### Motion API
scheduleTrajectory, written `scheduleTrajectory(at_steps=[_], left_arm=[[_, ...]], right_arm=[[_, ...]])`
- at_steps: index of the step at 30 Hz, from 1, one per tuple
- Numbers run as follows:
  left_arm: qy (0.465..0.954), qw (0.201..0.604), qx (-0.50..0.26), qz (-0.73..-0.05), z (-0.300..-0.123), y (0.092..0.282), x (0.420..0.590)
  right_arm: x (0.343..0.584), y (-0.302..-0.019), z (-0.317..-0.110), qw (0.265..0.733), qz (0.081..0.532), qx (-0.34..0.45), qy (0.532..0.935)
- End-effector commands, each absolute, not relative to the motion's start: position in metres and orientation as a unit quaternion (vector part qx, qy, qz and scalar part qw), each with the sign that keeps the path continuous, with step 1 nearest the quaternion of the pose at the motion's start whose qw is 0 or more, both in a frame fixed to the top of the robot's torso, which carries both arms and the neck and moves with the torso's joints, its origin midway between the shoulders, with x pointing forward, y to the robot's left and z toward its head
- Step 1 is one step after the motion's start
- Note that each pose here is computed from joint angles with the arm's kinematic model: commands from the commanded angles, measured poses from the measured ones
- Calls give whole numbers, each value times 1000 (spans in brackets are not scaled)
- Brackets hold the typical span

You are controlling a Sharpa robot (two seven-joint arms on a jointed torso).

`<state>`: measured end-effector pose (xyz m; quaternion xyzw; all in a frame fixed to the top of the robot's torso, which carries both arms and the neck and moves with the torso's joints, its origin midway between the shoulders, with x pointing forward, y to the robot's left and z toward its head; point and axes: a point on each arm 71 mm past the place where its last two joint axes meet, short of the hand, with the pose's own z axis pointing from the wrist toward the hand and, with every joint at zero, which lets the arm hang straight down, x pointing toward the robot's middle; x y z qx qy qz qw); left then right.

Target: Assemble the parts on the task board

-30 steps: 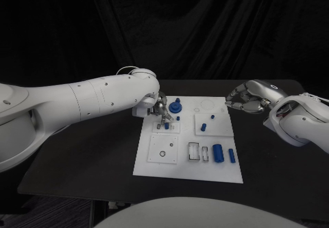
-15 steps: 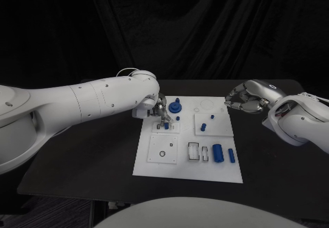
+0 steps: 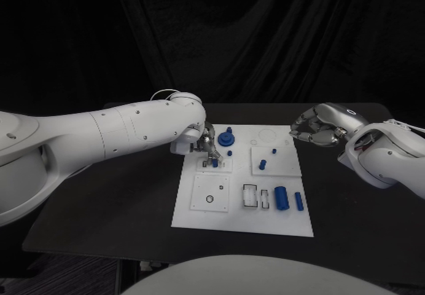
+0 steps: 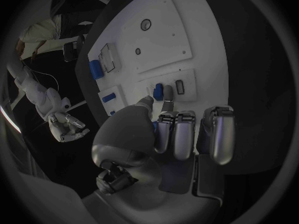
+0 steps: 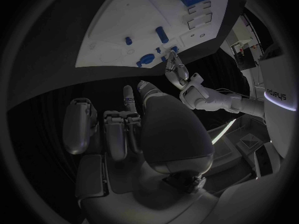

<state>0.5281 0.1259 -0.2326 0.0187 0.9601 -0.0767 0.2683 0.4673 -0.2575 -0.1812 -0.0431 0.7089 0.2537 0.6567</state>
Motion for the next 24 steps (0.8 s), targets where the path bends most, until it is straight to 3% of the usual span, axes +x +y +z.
scheduleTrajectory(at_steps=[1, 24], left_arm=[[962, 259, 22, -80, -235, 124, 526], [955, 280, 5, -100, -235, 124, 526]], right_arm=[[468, -258, -183, 655, 247, -39, 713], [468, -257, -183, 658, 241, -44, 712]])
